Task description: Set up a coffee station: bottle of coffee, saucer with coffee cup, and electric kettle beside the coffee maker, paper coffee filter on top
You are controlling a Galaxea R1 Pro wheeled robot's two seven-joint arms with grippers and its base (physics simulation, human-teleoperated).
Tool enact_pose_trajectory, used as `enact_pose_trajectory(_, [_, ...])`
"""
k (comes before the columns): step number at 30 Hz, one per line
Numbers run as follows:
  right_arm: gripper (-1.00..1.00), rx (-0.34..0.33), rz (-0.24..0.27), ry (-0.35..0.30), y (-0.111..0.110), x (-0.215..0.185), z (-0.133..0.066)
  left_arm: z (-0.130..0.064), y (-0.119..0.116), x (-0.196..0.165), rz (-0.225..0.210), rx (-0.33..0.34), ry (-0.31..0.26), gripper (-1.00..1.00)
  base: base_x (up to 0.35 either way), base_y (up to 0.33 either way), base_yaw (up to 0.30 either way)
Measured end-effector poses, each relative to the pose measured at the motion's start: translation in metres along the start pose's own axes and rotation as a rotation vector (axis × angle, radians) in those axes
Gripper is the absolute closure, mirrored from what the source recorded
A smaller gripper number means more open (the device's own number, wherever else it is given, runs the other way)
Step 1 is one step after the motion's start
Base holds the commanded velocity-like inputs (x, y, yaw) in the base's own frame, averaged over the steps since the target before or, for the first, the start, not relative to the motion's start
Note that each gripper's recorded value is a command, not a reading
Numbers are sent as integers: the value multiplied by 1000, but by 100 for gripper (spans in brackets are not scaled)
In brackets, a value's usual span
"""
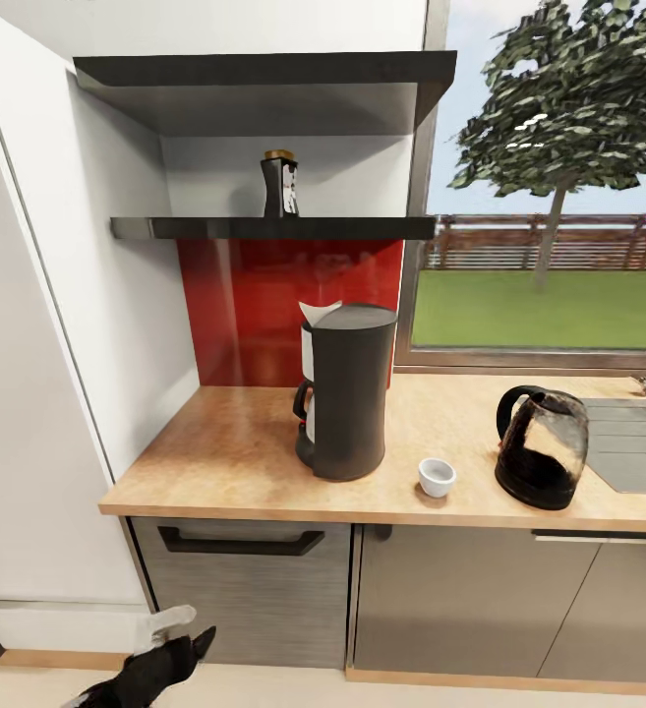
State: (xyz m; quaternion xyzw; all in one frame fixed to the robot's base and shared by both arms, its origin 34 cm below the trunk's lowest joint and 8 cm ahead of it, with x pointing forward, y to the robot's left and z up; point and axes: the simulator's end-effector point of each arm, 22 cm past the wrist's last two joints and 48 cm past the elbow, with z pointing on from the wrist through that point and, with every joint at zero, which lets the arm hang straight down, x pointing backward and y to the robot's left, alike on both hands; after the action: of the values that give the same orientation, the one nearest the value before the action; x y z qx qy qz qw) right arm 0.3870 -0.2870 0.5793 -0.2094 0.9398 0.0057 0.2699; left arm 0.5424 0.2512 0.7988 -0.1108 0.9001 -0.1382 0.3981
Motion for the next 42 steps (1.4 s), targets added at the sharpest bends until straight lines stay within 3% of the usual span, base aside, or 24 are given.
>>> enact_pose_trajectory(5, [-100, 1, 0, 0, 0, 0, 0, -10, -14, -19, 42, 99, -17, -100, 0, 0, 0])
enact_pose_trajectory(6, [-100, 1, 0, 0, 0, 0, 0, -13, -21, -22, 56, 146, -19, -100, 0, 0, 0])
enact_pose_trajectory(14, [-100, 0, 1, 0, 1, -1, 0, -20, -18, -29, 97, 192, -16, -100, 0, 0, 0])
enact_pose_trajectory(15, [-100, 2, 1, -1, 0, -1, 0, -27, -36, -43, 130, 313, 20, -100, 0, 0, 0])
enact_pose_trajectory(21, [-100, 4, 1, 0, -1, -1, 0, -42, -84, -68, 222, 520, 13, -100, 0, 0, 0])
enact_pose_trajectory(23, [-100, 6, 1, -1, -2, -1, 0, -58, -121, -103, 290, 656, -36, -100, 0, 0, 0])
enact_pose_trajectory(26, [-100, 5, 1, 0, -2, -1, 0, -67, -139, -127, 324, 710, -70, -100, 0, 0, 0])
enact_pose_trajectory(30, [-100, 4, -2, -2, -1, -1, 0, -120, -205, -189, 357, 964, -70, -100, 0, 0, 0])
enact_pose_trajectory(32, [-100, 7, -3, -2, -3, 0, 0, -141, -228, -214, 378, 1042, -90, -100, 0, 0, 0])
enact_pose_trajectory(38, [-100, 11, -5, -1, -5, 0, 0, -183, -273, -282, 432, 1127, -164, -100, 0, 0, 0])
enact_pose_trajectory(42, [-100, 13, -6, 0, -6, 0, 0, -217, -315, -322, 499, 1193, -246, -100, 0, 0, 0])
